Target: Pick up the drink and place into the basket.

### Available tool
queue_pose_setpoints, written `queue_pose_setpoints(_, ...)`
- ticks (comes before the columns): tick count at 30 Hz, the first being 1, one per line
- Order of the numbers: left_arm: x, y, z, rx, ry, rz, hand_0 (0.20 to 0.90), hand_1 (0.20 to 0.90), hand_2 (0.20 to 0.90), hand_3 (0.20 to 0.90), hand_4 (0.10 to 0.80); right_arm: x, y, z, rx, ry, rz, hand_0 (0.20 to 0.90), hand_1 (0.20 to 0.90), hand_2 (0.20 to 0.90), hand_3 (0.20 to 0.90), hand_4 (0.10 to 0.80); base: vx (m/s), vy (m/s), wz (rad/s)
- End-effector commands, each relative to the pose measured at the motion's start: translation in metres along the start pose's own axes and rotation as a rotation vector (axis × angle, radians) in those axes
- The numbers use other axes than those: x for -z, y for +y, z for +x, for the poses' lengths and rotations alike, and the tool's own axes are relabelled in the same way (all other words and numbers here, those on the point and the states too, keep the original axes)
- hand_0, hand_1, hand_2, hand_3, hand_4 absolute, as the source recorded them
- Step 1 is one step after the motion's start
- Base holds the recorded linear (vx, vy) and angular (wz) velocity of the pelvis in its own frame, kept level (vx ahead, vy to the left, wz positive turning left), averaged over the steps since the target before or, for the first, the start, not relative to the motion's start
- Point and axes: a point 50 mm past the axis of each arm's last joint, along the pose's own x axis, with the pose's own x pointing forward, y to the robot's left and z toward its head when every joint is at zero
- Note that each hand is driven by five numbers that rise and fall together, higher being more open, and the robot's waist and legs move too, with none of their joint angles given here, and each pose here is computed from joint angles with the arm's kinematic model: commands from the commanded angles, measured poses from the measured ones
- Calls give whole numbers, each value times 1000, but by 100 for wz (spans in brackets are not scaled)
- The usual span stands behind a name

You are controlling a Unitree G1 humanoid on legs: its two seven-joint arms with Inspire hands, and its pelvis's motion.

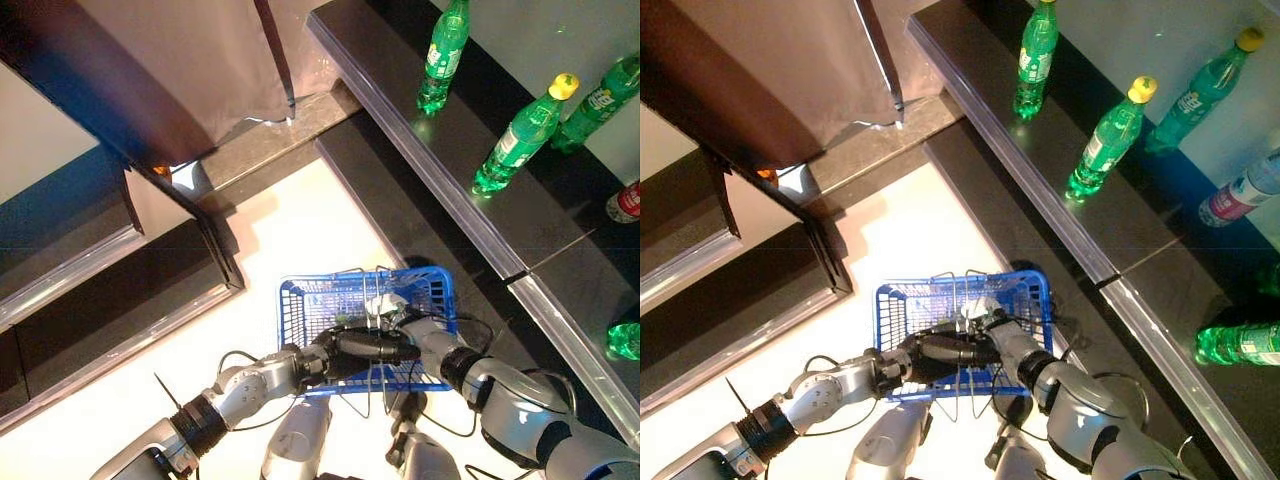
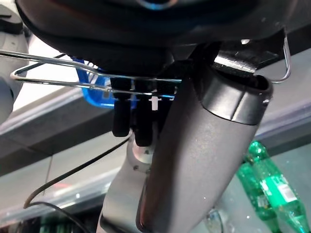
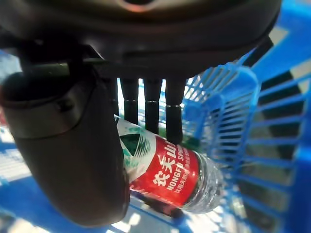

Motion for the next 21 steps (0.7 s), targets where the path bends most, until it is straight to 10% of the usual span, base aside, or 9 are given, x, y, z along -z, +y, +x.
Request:
queue_pose_setpoints(1, -56, -152, 9, 849, -261, 59, 300, 300, 300, 200, 100, -15, -79, -4, 164, -2, -106, 300, 300, 300, 200, 100, -34, 50, -1)
queue_pose_setpoints(3, -56, -153, 9, 853, -261, 59, 300, 300, 300, 200, 100, -13, -77, -4, 164, 11, -87, 300, 300, 300, 200, 100, 0, 0, 0)
queue_pose_setpoints(5, -56, -155, 10, 856, -266, 57, 300, 300, 300, 200, 100, -13, -77, -3, 177, 17, -57, 578, 578, 578, 524, 424, 0, 0, 0)
queue_pose_setpoints(6, -57, -156, 10, 855, -268, 53, 300, 300, 300, 200, 100, -12, -77, -3, 186, 20, -46, 900, 900, 900, 900, 800, 0, 0, 0)
queue_pose_setpoints(21, -71, -158, -1, 839, -297, 4, 300, 300, 300, 200, 100, 2, -102, -13, 423, -63, 245, 900, 900, 900, 900, 800, 0, 0, 0)
